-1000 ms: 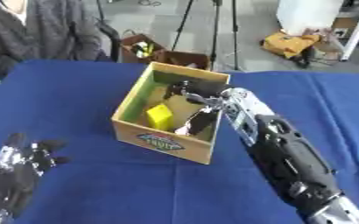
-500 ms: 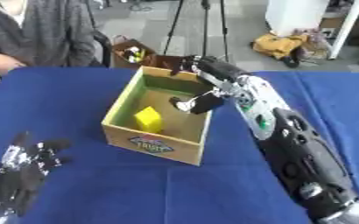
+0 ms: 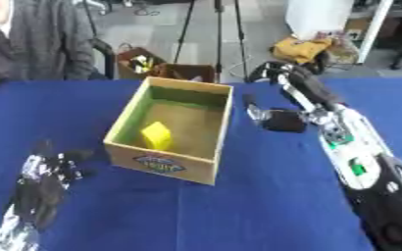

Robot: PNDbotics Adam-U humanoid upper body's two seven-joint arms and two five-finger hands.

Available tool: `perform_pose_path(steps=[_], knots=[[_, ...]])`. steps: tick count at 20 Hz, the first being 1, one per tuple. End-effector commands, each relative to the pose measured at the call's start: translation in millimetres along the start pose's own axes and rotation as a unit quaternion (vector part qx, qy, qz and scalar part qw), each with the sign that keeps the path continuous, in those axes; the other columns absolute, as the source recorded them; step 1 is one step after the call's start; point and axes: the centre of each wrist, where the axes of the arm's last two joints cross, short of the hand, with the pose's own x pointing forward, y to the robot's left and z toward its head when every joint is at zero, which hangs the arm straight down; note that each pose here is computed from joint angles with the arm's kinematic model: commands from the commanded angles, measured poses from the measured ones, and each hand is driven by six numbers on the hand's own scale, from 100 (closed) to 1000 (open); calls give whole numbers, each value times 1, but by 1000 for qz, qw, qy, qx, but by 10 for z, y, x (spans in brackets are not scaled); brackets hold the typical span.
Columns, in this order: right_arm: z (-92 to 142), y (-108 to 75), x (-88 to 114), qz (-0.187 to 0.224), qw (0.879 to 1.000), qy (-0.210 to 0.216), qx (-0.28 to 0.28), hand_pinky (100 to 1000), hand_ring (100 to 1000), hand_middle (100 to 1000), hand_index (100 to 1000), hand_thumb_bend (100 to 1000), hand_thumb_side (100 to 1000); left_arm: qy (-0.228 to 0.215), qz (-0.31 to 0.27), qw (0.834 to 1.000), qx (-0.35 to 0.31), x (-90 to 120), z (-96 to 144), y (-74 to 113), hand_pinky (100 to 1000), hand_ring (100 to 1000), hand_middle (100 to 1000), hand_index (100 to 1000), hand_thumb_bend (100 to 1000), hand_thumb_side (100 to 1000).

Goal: Pick up objects on the table and place them in the box.

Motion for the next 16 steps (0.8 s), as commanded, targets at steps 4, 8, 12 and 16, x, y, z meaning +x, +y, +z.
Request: perform_pose_path(steps=[4,8,12,16], knots=[[304,-49,-40,-48,994,59,-77,672,860,718,746,100,805,-19,-17,1000,15,126,-34,114,727,889,699,650,355,1000],[547,136,-40,-96,983,112,-107,668,857,710,741,100,832,-20,-18,999,21,132,-34,126,727,889,699,650,352,1000],[767,285,57,-142,969,152,-135,663,848,695,736,100,847,-17,-15,1000,18,112,-30,103,727,889,698,650,351,1000],[1002,388,173,-183,957,171,-146,658,839,678,730,100,859,-13,-14,1000,15,86,-14,89,727,888,698,650,349,1000]])
